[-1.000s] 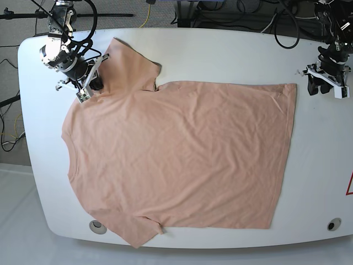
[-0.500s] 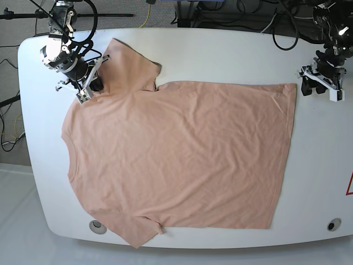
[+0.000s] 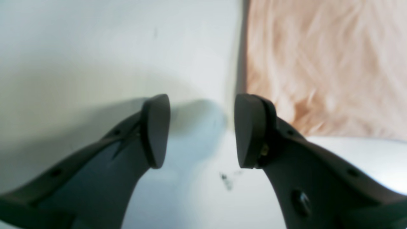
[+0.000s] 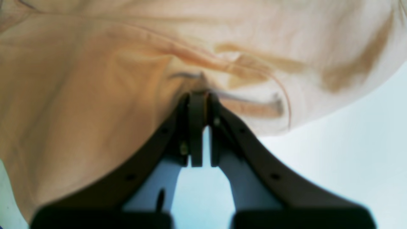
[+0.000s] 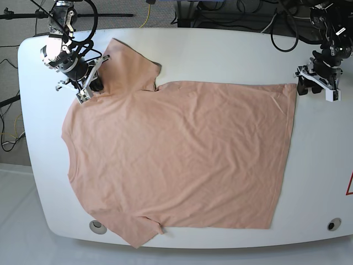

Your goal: Fold the T-shirt properly

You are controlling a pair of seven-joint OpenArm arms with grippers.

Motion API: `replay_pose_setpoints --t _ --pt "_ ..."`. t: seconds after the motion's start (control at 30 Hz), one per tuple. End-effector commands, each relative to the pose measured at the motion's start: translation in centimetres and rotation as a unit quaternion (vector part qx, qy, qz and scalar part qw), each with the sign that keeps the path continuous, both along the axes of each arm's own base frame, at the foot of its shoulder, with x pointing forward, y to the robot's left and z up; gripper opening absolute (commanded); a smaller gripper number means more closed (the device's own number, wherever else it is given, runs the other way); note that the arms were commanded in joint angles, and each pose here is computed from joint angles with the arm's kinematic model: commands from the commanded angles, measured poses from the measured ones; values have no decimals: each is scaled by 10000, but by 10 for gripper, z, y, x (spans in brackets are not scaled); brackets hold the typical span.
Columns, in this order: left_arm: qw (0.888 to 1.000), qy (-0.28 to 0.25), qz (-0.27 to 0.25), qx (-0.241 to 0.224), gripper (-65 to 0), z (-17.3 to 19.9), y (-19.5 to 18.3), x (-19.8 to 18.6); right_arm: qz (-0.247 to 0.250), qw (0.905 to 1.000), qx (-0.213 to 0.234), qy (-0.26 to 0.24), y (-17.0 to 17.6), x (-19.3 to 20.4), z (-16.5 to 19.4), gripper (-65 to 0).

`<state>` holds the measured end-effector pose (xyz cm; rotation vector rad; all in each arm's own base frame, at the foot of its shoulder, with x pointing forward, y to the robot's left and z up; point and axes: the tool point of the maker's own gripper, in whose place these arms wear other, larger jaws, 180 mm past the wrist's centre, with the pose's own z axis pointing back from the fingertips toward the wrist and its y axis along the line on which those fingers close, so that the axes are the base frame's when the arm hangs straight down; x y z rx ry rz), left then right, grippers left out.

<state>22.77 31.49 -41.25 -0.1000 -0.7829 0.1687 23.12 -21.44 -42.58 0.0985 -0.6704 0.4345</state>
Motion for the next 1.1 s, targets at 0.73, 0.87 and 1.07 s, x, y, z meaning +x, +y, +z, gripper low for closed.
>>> replay_pose_setpoints --t 0.73,0.87,1.07 --pt "9985 -267 -282 -386 -359 3 -28 10 3 10000 -83 -17 -6 1 3 -643" --pt "9979 -259 -417 -416 -370 1 -34 10 -3 10000 -74 -15 -6 1 3 -641" --pt "9972 -307 -505 -450 -389 2 -38 11 7 10000 -46 -69 -4 4 5 -644"
